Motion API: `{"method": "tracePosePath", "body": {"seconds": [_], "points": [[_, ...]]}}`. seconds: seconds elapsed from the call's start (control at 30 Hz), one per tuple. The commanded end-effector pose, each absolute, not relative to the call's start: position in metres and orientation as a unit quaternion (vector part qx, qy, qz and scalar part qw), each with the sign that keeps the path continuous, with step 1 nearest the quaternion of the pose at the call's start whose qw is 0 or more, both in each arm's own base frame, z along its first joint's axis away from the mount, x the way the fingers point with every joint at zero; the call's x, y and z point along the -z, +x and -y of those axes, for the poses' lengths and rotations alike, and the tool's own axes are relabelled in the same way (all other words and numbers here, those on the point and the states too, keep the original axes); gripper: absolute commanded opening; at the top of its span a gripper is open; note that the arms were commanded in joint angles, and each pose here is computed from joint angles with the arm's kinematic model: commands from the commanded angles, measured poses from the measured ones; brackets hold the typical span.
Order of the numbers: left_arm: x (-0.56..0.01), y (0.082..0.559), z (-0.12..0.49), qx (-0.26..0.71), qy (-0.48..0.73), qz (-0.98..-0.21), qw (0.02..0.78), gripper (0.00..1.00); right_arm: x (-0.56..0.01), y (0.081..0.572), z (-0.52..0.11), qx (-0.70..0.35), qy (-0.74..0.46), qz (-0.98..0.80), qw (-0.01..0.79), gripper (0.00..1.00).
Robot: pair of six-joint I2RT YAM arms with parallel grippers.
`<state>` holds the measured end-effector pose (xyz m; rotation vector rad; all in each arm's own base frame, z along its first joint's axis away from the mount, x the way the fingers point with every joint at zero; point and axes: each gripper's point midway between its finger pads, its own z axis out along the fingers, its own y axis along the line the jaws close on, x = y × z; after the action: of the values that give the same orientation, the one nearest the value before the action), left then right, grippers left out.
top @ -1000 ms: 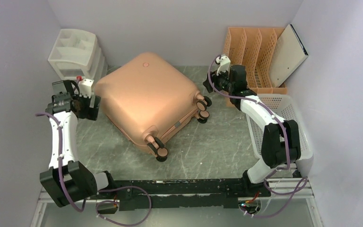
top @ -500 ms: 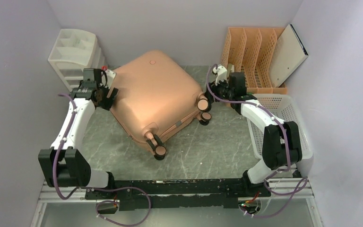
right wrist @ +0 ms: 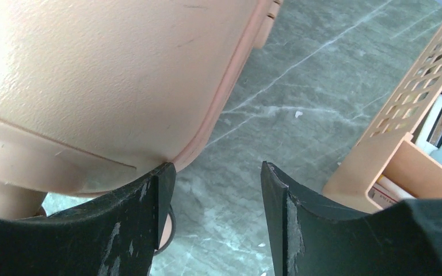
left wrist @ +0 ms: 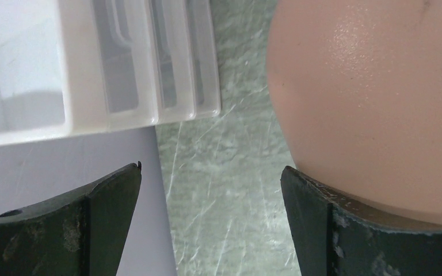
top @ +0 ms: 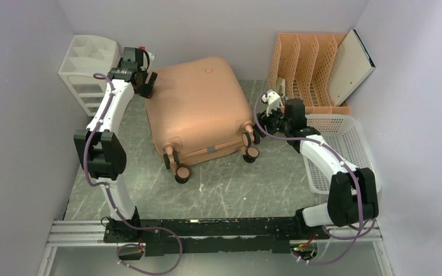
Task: Open, take out, and arrange the luggage
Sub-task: Adjust the luggage at the center of the board.
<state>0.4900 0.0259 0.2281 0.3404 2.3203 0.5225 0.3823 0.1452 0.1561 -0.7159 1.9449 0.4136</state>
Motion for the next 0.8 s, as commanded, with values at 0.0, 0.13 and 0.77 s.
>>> {"method": "tracePosePath", "body": {"seconds": [0.0,0.13,0.77], "points": [[-0.242,0.500,0.050,-0.054,0.155,-0.899,0.406,0.97,-0.162,0.343,-0.194,-0.238,-0.374,-0.751,0.490,0.63],[-0.288,0.478,0.038,-0.045,0.155,-0.881,0.444,0.97,-0.165,0.329,-0.205,-0.268,-0.391,-0.729,0.494,0.63],[-0.262,0.288,0.058,0.016,0.297,-0.873,0.386,0.97,-0.160,0.334,-0.203,-0.277,-0.366,-0.745,0.484,0.69]]}}
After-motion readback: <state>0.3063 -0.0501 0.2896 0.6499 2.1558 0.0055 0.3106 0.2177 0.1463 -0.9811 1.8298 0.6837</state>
